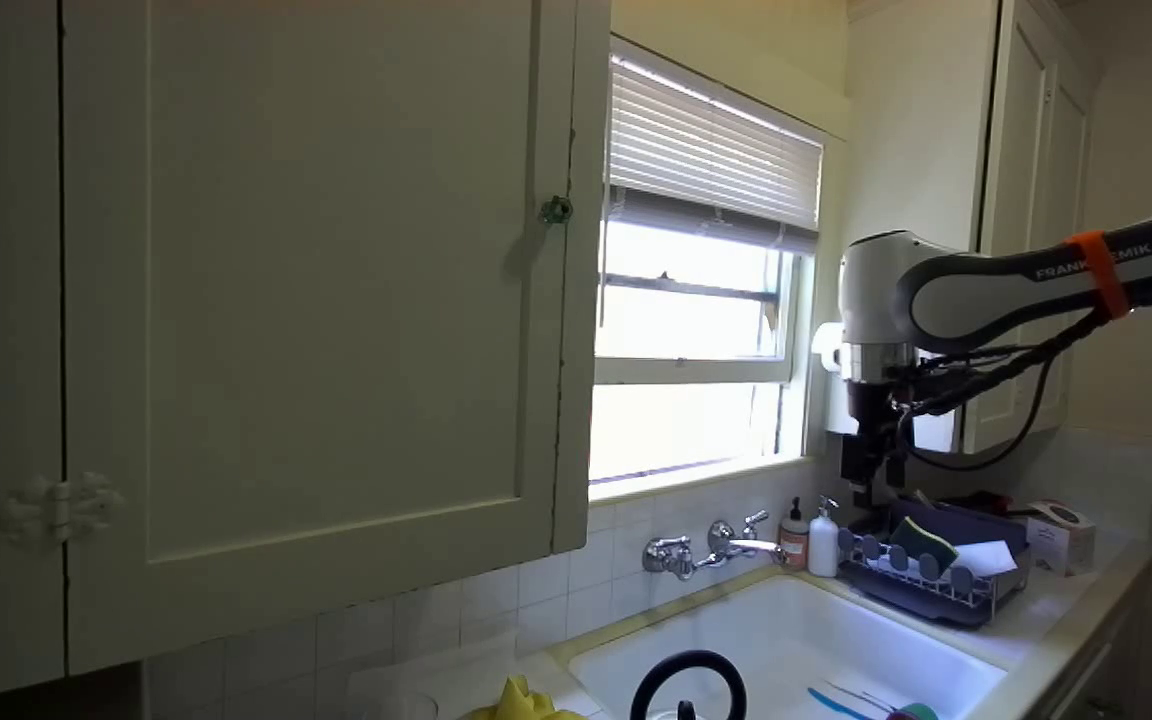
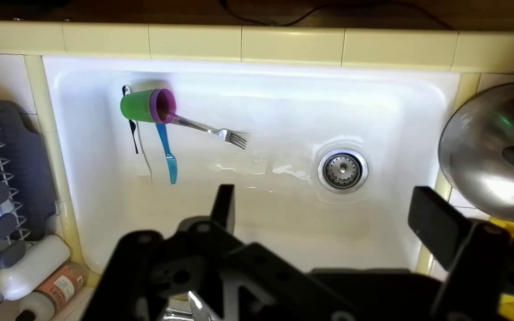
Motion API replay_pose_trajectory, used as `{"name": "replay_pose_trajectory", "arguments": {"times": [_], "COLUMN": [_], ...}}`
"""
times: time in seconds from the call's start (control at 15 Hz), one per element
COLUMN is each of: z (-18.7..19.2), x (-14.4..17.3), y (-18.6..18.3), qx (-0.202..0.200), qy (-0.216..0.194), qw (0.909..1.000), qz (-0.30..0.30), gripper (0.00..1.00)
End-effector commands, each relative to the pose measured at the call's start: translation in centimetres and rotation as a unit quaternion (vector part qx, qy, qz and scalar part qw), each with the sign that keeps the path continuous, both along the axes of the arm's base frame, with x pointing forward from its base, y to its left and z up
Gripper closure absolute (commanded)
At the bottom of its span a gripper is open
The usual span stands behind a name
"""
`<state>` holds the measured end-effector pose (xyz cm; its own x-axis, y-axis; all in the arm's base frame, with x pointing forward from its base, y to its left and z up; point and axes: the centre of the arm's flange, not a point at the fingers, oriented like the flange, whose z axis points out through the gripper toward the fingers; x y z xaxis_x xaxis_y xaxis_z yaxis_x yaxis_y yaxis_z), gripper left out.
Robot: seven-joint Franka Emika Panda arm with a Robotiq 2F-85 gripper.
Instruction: Put the teapot in the sink
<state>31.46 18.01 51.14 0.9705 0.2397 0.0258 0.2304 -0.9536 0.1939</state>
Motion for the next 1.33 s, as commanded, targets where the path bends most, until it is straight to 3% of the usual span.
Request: {"name": "replay_pose_trajectory", "arguments": {"times": [0.0,0.33,0.53,0.67,0.93,1.2,1.27], "z": [0.0,0.0,-1.2,-2.7,-4.8,-5.7,-5.5], "x": [0.0,0.0,1.4,2.8,5.9,7.7,7.4], "y": [0.0,0.0,1.3,2.7,6.9,12.2,12.9], "qx": [0.000,0.000,-0.061,-0.081,-0.119,-0.164,-0.175], "qy": [0.000,0.000,0.030,0.040,0.051,0.067,0.066], "qw": [1.0000,1.0000,0.9951,0.9892,0.9686,0.9371,0.9333], "qz": [0.000,0.000,0.072,0.115,0.212,0.301,0.306], "gripper": [0.00,0.00,0.00,0.00,0.00,0.00,0.00]}}
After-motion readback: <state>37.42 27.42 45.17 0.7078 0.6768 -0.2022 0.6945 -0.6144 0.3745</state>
